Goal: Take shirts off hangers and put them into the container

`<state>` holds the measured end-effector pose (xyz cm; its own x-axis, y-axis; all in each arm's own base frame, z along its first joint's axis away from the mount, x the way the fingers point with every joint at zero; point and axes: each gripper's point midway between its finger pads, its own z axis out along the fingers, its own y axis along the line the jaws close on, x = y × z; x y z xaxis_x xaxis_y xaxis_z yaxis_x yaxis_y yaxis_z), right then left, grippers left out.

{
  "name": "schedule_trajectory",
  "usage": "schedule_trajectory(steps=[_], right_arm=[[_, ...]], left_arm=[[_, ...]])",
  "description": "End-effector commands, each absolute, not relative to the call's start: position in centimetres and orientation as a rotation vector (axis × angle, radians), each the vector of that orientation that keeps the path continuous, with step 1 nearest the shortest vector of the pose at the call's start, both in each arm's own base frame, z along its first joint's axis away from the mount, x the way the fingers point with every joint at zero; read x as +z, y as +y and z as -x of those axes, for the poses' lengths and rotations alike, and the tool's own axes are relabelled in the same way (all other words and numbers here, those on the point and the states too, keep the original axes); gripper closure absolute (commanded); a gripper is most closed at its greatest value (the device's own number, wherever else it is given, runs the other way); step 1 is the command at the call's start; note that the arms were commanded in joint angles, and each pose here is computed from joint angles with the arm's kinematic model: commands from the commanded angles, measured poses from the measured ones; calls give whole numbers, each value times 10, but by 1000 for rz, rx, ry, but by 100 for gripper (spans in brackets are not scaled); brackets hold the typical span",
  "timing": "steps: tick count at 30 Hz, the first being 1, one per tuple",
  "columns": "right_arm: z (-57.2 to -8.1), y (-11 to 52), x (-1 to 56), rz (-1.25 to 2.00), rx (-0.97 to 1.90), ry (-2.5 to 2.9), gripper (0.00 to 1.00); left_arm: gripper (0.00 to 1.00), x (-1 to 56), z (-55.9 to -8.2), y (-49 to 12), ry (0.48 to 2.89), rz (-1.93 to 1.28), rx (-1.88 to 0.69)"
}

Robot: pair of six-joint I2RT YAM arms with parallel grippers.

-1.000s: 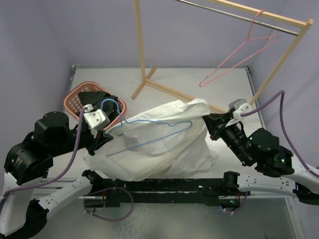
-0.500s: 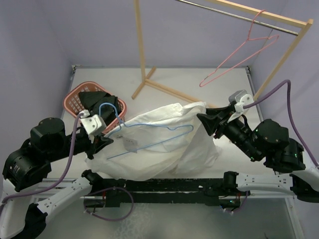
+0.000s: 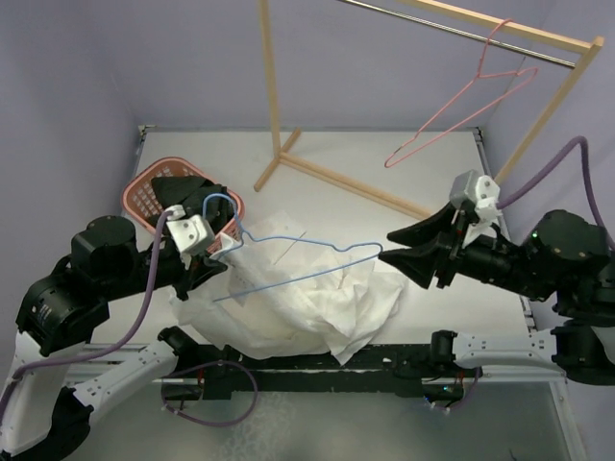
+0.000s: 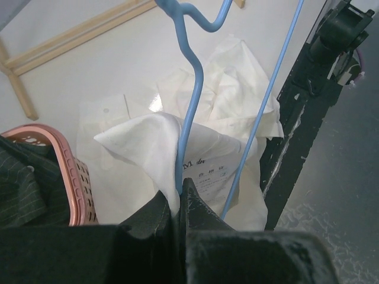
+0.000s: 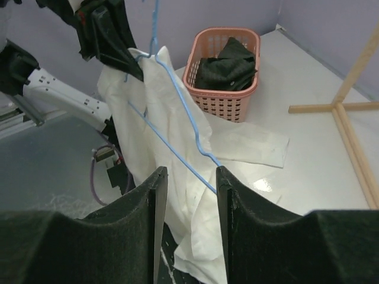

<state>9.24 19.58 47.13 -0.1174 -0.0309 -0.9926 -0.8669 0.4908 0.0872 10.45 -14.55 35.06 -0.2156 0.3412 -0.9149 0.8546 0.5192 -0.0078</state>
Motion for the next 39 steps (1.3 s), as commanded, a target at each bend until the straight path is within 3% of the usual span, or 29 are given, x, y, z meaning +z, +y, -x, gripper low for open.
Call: schedule_trajectory(steps=[1,14,23,33,39], right_arm=[[-78,241,429,1080,857,1658,60],[-98,278,425,1232,697,1652,56],[-102,266,442,1179,683,1624,55],[-93,268,442,1249,716,1603,46],[-83,278,437,1305,776,1603,49]], left_arm=[[100,373,-114,-163,1665,-1027,-704],[100,371,-110,-163,1655,-1044,-715],[100,356,-101,-160,1675,-1069,-730],[100,377,-73,-159,1509,-1100,-806],[100,374,-77,-158,1534,-1095,-787]])
